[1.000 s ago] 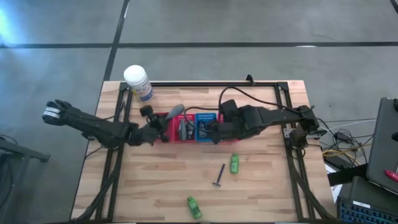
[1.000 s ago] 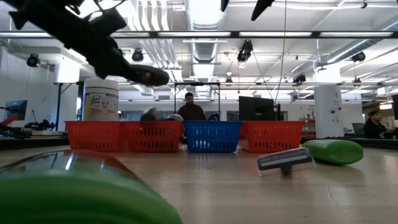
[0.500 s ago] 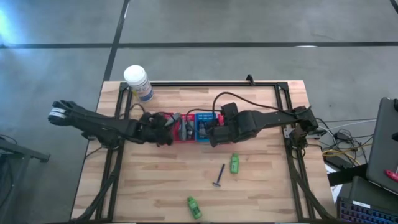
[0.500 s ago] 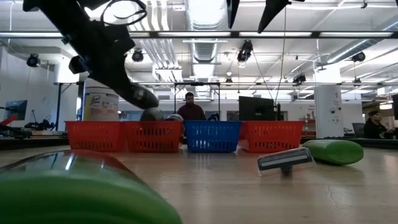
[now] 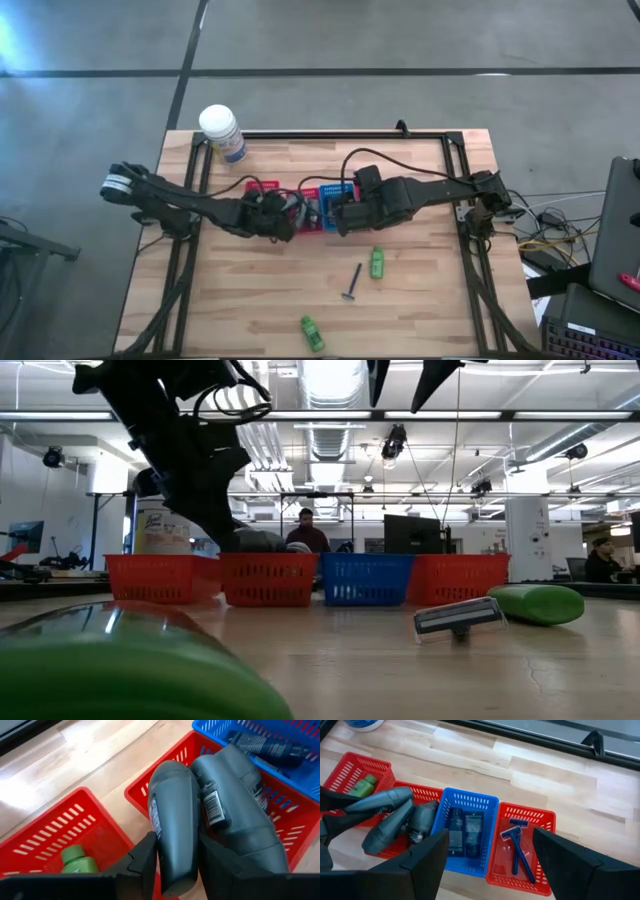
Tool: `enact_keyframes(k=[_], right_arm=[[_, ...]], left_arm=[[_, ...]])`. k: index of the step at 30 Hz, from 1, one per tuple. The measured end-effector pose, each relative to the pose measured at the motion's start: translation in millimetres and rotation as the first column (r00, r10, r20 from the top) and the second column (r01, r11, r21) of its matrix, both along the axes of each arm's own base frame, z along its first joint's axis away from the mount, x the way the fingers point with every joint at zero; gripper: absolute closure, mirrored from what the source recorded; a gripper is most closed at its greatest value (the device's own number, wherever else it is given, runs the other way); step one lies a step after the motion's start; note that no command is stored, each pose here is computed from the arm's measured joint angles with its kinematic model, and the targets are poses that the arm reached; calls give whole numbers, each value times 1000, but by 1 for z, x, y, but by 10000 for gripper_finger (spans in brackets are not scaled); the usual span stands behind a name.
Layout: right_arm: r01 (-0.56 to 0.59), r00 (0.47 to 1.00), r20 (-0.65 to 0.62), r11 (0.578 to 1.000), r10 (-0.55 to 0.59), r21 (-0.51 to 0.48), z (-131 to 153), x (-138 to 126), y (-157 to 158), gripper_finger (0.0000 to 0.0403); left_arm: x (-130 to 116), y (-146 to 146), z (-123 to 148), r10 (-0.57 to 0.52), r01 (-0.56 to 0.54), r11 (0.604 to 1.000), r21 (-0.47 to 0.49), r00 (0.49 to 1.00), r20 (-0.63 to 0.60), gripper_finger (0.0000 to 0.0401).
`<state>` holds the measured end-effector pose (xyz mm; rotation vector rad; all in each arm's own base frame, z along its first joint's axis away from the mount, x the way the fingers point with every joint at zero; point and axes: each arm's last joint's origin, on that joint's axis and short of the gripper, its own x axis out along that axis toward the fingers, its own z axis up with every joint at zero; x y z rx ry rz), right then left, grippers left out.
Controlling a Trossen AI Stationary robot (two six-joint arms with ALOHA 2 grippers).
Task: Pick & Place Travel size toiletries
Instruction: Put the gray deodorant into the middle red bin
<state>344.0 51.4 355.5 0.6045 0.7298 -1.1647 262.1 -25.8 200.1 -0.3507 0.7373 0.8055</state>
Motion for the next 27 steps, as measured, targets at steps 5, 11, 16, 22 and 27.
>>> enact_keyframes(k=[5, 11, 16, 22, 27], right_arm=[[-16, 1000, -12, 1000, 16, -5, 0, 0, 0, 136], [-16, 1000, -12, 1000, 16, -12, 0, 0, 0, 149], [-15, 1000, -12, 1000, 15, -11, 0, 0, 0, 159], [-14, 1000, -8, 1000, 14, -11, 0, 0, 0, 165], [-15, 1000, -6, 1000, 15, -8, 0, 1, 0, 152]], left_arm=[[3, -1, 4, -19, 19, 1000, 8, 999, 27, 264], [4, -1, 6, -15, 14, 1000, 2, 999, 48, 261], [4, -1, 6, -11, 11, 1000, -1, 999, 50, 260], [4, -1, 6, -5, 6, 1000, -5, 998, 58, 244], [4, -1, 6, -21, 21, 1000, 5, 998, 52, 205]])
